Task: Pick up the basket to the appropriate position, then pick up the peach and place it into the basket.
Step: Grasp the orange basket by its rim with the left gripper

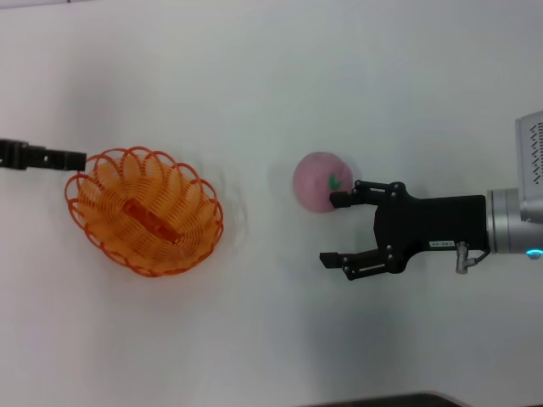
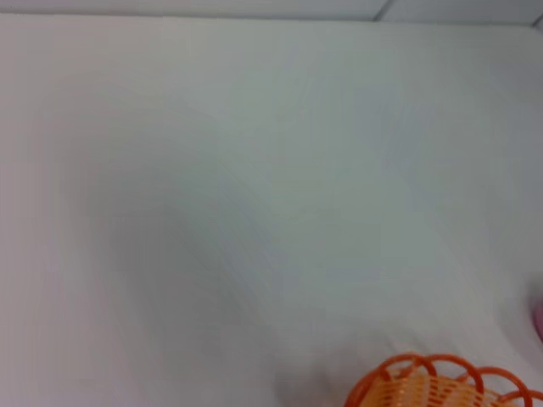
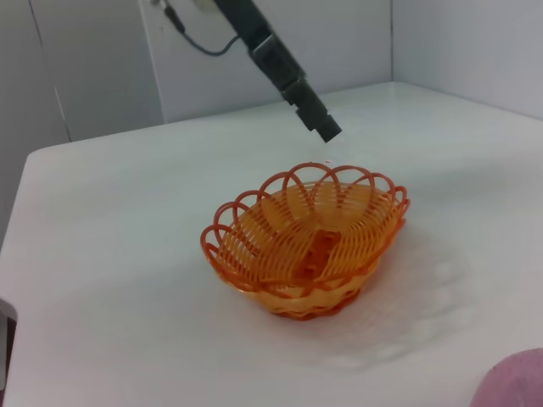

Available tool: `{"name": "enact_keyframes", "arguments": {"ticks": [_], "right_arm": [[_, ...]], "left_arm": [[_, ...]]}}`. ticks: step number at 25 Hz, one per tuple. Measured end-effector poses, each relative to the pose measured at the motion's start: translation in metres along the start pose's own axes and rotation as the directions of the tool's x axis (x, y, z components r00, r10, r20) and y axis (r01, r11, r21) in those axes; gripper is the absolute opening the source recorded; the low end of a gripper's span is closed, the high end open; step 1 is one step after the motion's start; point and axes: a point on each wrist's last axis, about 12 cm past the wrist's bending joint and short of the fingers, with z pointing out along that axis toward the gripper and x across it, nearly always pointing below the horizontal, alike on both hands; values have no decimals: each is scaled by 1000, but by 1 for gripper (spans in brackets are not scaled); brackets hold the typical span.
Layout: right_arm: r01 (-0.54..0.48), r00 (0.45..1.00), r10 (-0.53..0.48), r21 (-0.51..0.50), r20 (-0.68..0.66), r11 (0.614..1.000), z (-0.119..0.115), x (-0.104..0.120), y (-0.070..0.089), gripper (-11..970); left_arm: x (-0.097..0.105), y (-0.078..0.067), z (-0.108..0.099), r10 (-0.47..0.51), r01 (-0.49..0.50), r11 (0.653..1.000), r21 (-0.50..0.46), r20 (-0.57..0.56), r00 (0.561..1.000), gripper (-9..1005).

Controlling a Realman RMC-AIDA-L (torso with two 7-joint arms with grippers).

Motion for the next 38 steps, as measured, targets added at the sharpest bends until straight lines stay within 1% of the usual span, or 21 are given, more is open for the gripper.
{"name": "enact_keyframes", "arguments": {"ticks": [3, 6, 11, 15, 18, 23, 28, 38], "right_arm": [[0, 1000, 0, 0, 0, 1000, 0, 0, 0, 955], [0, 1000, 0, 0, 0, 1000, 0, 0, 0, 955], [1, 1000, -1, -2, 2, 1000, 0, -1, 0, 955], [-4, 1000, 4, -2, 1, 1000, 0, -1, -1, 955], [-5, 1000, 5, -1, 0, 1000, 0, -2, -1, 955], [-5, 1000, 5, -4, 0, 1000, 1, -2, -2, 955], [-5, 1000, 5, -5, -2, 1000, 1, -2, -2, 955], [-4, 1000, 4, -6, -2, 1000, 2, -3, -2, 956]], "left_arm": [[-19, -7, 7, 20, -23, 999, -48, -55, 998, 919], [-32, -12, 15, 39, -50, 993, -104, -109, 993, 919], [-49, -22, 26, 55, -93, 980, -176, -206, 977, 920], [-58, -31, 31, 65, -114, 975, -188, -247, 967, 920], [-60, -37, 36, 84, -134, 976, -174, -269, 960, 917], [-54, -46, 51, 125, -181, 970, -159, -310, 942, 909], [-49, -47, 61, 147, -211, 962, -172, -321, 935, 894], [-47, -48, 66, 158, -224, 958, -180, -321, 934, 809]]}}
